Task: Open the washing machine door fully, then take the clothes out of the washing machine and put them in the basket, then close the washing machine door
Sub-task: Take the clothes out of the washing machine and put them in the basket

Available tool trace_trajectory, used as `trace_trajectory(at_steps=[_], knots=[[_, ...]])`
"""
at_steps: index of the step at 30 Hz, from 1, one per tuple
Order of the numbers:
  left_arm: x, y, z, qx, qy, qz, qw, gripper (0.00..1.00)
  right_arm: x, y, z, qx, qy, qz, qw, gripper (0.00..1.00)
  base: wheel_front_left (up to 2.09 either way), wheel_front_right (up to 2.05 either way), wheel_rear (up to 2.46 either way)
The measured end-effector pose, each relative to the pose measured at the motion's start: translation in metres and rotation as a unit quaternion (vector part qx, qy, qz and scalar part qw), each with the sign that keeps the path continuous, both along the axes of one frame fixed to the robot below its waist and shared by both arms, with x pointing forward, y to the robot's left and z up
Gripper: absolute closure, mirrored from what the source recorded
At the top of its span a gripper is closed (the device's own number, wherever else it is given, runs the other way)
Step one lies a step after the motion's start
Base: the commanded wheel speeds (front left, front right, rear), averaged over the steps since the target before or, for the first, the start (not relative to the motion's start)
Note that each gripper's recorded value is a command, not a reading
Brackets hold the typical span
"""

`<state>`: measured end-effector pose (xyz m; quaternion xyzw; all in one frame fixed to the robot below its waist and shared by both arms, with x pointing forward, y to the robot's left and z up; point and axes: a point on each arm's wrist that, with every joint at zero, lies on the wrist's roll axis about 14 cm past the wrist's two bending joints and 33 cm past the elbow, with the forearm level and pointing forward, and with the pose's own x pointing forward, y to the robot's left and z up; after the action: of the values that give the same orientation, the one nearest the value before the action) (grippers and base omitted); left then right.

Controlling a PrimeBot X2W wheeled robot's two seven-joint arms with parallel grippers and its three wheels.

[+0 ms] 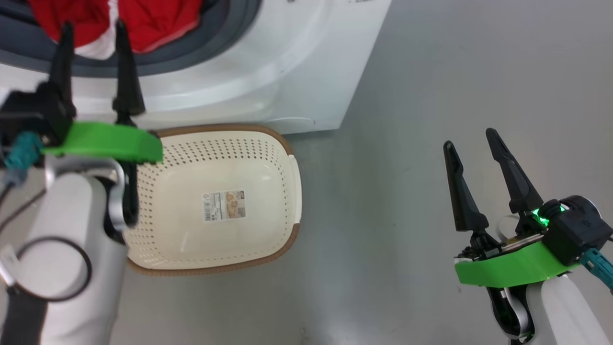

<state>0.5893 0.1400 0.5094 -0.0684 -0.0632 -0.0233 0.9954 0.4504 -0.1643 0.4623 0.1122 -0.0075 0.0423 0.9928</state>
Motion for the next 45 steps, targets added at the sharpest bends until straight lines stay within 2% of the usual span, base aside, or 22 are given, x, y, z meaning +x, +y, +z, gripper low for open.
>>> trace_trajectory(at_steps=[6,11,24,32,37,45], knots=[[0.03,0.001,-0.006,0.043,0.003,0.006,0.999,0.0,0.003,-0.006,-0.009,-0.003,0.01,-0.007,1.0,0.0,0.0,0.0,0.0],[0.048,0.001,-0.022,0.057,0.026,0.011,0.998,0.0,0.002,-0.012,-0.019,-0.006,0.024,-0.015,1.0,0.0,0.0,0.0,0.0],[0.081,0.013,-0.057,0.113,0.095,0.03,0.989,0.0,0.008,-0.014,-0.028,-0.003,0.032,-0.015,0.999,0.0,0.0,0.0,0.0],[0.089,0.019,-0.082,0.137,0.146,0.034,0.979,0.0,0.009,-0.017,-0.025,-0.009,0.029,-0.018,0.999,0.0,0.0,0.0,0.0],[0.092,0.021,-0.094,0.163,0.184,0.031,0.969,0.0,0.007,-0.019,-0.024,-0.011,0.029,-0.02,0.999,0.0,0.0,0.0,0.0],[0.087,0.034,-0.123,0.232,0.258,0.039,0.937,0.0,0.005,-0.02,-0.02,-0.012,0.026,-0.021,0.999,0.0,0.0,0.0,0.0]])
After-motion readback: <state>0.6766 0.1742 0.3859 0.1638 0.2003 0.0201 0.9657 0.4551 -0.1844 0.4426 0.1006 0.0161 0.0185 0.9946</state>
